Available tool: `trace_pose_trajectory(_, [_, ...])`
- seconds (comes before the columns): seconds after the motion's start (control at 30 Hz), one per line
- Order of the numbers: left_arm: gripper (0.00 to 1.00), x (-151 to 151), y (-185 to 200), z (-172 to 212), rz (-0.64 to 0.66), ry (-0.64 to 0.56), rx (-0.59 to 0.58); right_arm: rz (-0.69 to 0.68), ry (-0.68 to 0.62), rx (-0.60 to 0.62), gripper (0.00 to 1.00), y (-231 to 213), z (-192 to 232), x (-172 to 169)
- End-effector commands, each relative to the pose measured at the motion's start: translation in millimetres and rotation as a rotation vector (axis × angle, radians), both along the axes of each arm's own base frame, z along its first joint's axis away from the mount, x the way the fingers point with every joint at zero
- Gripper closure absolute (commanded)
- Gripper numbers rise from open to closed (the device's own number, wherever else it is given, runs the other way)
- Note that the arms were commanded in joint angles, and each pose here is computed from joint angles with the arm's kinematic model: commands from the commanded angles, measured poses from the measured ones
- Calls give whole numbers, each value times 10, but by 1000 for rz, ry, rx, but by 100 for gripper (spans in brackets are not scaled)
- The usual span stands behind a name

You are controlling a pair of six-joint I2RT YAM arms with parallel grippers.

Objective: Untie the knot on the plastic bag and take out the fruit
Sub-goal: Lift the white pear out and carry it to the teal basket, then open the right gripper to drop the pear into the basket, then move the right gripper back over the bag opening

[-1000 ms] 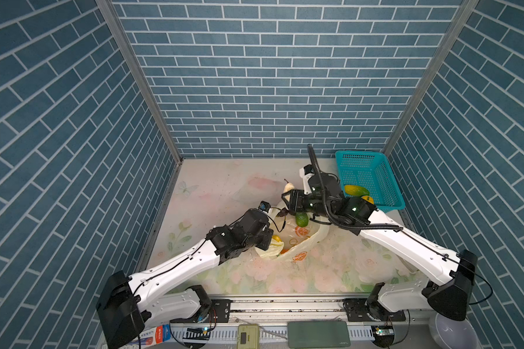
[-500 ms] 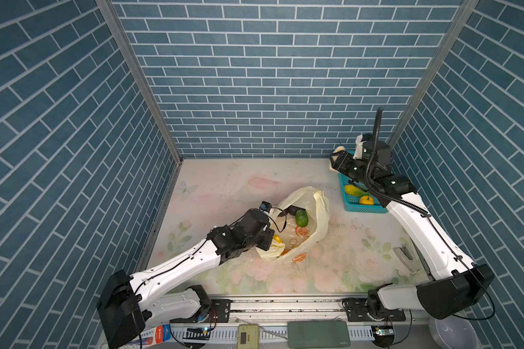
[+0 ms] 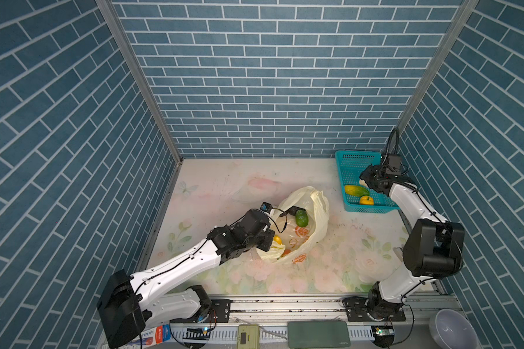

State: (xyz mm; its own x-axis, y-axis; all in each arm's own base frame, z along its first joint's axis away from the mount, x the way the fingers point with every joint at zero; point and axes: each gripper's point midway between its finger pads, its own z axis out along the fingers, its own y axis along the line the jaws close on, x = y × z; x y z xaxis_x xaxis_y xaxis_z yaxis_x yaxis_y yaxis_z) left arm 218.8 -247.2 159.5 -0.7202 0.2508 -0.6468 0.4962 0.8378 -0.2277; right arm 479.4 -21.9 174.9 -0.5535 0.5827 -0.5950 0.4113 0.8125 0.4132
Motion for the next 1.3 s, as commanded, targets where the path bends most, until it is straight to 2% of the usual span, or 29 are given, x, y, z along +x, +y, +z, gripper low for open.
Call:
trace_pose_trajectory(0.0, [100,-33,11,-9,-10,9,12,-5,-17,-45,50,-161,-10,130])
trace_pose_trajectory(0.37, [100,-18,27,-2,-1,2,15,-62,84,-108,25,-358,-223,117])
trace_pose_trajectory(0.5, [100,-20,23,4,-2,2,15,-67,96,-122,22,-379,-203,86])
trace_pose_trajectory(0.77, [100,-9,30,19,3,-4,15,-37,60,-106,21,-297,-3,52])
trace_pose_trajectory(1.0, [100,13,64,52,20,-20,21,121,16,-93,22,202,446,-181])
trace_pose_trajectory(1.2, [100,46,61,113,32,-31,18,348,-4,-62,23,993,924,-737])
trace_pose_trajectory(1.27, [100,56,42,119,30,-30,17,440,-7,-19,23,1307,1046,-961])
